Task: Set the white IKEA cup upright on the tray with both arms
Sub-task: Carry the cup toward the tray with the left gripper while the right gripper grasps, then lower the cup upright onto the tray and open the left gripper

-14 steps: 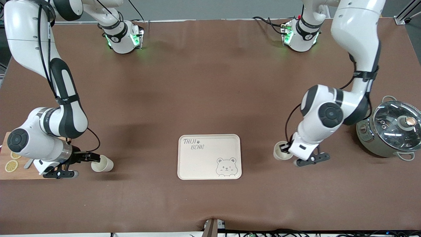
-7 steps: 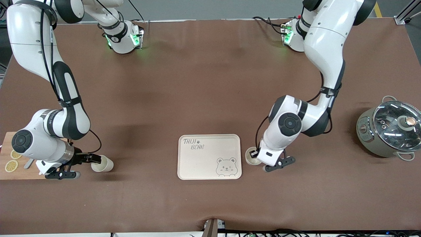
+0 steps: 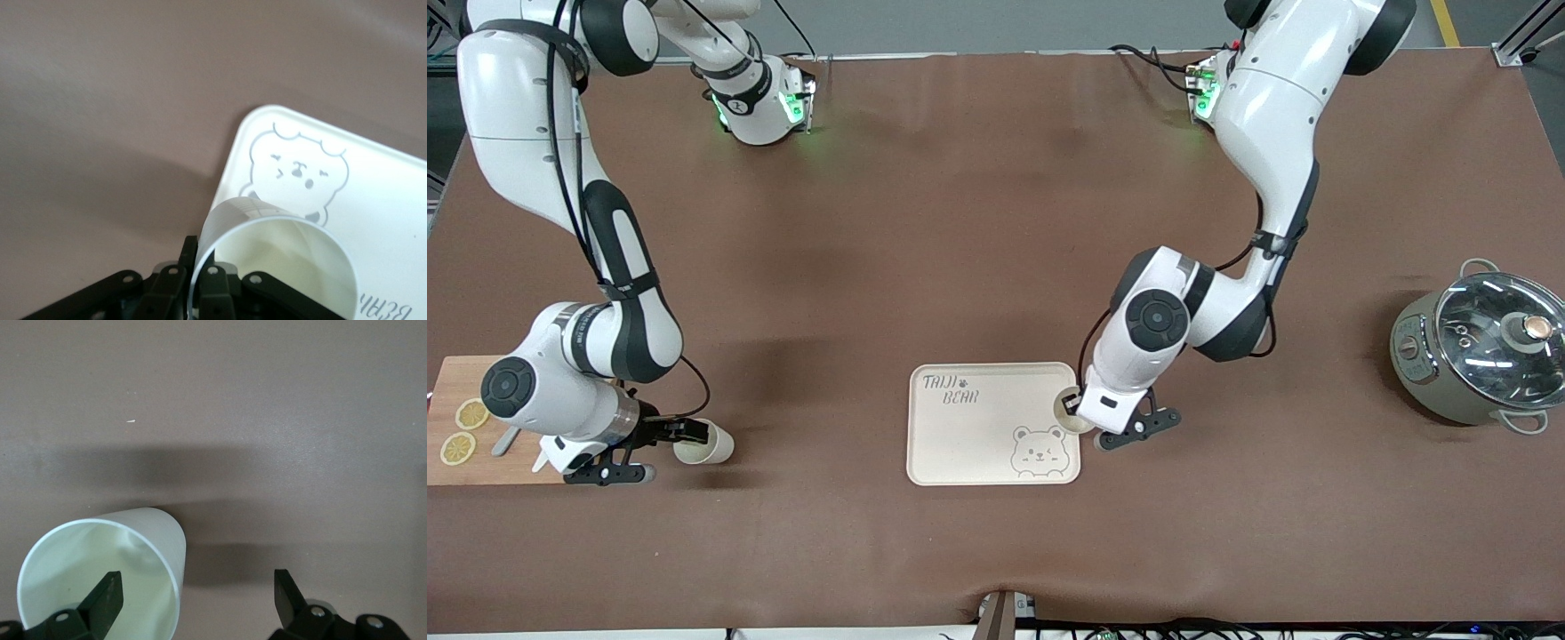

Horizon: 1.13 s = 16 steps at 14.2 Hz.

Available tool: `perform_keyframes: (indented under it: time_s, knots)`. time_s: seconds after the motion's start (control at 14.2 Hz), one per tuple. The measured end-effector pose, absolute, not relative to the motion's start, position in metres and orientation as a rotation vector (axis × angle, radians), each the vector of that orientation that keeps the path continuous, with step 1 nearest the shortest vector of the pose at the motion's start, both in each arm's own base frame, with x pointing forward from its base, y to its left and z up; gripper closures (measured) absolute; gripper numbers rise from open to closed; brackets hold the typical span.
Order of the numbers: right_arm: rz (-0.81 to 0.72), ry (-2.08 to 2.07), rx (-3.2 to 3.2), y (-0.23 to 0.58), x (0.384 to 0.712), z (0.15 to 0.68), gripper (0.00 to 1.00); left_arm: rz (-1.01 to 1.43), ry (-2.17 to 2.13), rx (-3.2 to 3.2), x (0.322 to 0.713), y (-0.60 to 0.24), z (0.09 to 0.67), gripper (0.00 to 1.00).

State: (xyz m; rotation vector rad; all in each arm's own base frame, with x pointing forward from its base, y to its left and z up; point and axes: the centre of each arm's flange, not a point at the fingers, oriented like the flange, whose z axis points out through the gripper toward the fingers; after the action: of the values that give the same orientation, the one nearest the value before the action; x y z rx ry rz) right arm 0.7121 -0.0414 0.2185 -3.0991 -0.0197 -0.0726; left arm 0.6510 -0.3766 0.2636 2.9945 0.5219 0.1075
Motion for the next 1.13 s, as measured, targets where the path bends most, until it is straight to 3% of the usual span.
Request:
perform_keyframes:
  time_s: [0.56, 0.7, 0.77, 0.91, 0.98, 1.06, 1.13]
  knots:
    - [-0.07, -0.022, -3.099, -0.04, 0.712, 0.217, 0.0, 0.065, 0.504, 3.013, 0.628, -0.418, 0.225, 0.95]
    - [-0.07, -0.024, -3.098, -0.039, 0.712, 0.217, 0.05, 0.067, 0.516, 3.007, 0.624, -0.424, 0.213, 0.95]
    - [-0.07, -0.026, -3.098, -0.038, 0.712, 0.217, 0.11, 0.072, 0.52, 3.002, 0.624, -0.425, 0.211, 0.95]
    - [-0.07, -0.028, -3.097, -0.038, 0.712, 0.217, 0.34, 0.076, 0.527, 2.999, 0.625, -0.425, 0.213, 0.95]
    - [-0.07, -0.028, -3.097, -0.037, 0.712, 0.217, 0.42, 0.077, 0.528, 3.0, 0.625, -0.425, 0.212, 0.91]
    - [-0.07, -0.028, -3.097, -0.037, 0.712, 0.217, 0.42, 0.081, 0.529, 3.004, 0.626, -0.424, 0.212, 0.8]
    - [-0.07, -0.029, -3.097, -0.037, 0.712, 0.217, 0.48, 0.092, 0.529, 3.011, 0.626, -0.424, 0.212, 0.7]
